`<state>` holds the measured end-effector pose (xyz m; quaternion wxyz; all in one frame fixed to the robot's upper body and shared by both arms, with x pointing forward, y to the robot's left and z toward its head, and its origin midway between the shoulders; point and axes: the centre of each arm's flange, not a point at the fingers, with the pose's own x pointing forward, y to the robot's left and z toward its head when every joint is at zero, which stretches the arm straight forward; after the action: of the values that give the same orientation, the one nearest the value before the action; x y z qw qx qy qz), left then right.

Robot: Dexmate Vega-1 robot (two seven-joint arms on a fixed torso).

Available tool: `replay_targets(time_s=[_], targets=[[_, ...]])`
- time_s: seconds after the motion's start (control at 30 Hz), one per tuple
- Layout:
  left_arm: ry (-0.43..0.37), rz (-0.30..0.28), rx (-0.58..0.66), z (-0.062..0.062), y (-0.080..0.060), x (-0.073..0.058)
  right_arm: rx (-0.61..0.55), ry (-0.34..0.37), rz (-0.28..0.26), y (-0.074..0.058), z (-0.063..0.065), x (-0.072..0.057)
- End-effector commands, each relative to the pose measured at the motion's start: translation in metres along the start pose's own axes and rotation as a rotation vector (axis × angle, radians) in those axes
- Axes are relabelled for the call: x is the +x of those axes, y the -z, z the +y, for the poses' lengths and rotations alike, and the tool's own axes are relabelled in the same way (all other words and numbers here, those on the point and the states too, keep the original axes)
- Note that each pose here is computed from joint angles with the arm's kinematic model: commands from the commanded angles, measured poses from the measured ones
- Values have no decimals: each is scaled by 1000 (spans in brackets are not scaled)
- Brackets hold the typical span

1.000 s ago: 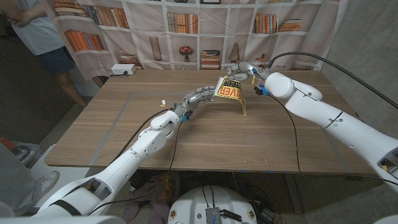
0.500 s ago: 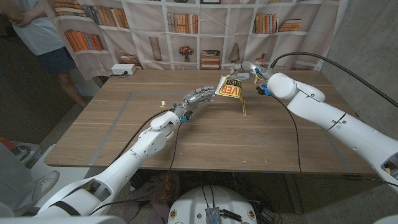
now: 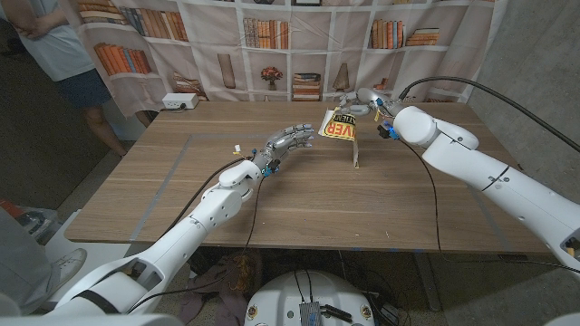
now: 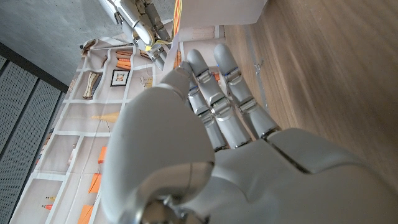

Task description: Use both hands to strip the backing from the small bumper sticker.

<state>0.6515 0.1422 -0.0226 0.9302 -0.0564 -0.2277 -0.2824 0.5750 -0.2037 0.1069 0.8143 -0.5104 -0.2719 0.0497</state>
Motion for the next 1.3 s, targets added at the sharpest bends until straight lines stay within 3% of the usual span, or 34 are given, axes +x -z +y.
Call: replay_targets(time_s=[0.03, 1.3], targets=[[7, 2, 3, -1, 0, 4, 10, -18, -36, -1, 0, 1], [36, -7, -42, -6, 8, 8, 13, -114, -148, -15, 17, 9]])
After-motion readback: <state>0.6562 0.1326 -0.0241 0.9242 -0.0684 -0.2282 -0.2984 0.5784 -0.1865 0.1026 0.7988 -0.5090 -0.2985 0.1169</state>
